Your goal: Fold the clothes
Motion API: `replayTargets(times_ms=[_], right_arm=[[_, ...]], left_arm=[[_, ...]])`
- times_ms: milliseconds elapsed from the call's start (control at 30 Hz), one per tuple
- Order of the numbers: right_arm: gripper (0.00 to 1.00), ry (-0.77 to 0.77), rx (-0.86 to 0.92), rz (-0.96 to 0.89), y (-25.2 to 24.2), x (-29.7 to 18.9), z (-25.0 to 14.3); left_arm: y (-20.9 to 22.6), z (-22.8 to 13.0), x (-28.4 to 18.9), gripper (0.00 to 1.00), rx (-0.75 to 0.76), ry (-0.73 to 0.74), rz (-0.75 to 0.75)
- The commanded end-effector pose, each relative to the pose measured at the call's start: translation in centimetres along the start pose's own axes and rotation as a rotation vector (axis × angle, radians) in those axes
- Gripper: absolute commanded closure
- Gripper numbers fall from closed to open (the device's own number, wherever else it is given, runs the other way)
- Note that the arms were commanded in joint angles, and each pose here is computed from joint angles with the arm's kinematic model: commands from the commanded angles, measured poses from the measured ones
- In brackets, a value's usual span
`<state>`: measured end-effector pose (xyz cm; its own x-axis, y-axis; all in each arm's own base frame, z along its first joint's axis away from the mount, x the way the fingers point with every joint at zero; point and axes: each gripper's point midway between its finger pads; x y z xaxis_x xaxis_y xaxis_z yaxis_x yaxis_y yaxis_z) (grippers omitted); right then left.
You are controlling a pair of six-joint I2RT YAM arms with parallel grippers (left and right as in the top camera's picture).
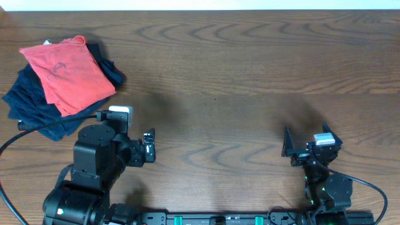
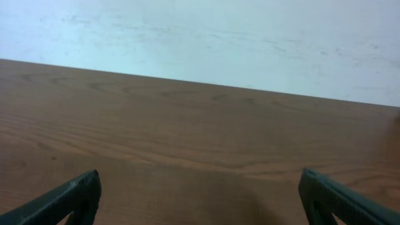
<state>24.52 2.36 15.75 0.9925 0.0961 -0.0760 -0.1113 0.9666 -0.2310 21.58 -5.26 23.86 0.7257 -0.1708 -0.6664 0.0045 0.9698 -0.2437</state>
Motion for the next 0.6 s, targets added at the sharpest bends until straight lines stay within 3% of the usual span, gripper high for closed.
replayTargets(times_ms=[0, 567], right_arm=[[0.01, -0.001, -0.005, -0.003, -0.1, 0.0, -0.1], [0.01, -0.001, -0.005, -0.003, -0.1, 0.0, -0.1]], left_arm=[[0.2, 0.1, -0.1, 0.02, -0.005, -0.007, 0.014], [1.8, -0.2, -1.3, 0.02, -0.045, -0.032, 0.058]])
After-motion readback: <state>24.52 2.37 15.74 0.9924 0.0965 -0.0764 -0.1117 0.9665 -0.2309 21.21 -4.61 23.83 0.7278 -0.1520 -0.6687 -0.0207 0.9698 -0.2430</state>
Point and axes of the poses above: each gripper's point midway between its finger pads, its own x axis out along the fingers, its own y axis along the line the jaws close on, z = x × y, and after that the axes turned 10 degrees about -x, right-handed
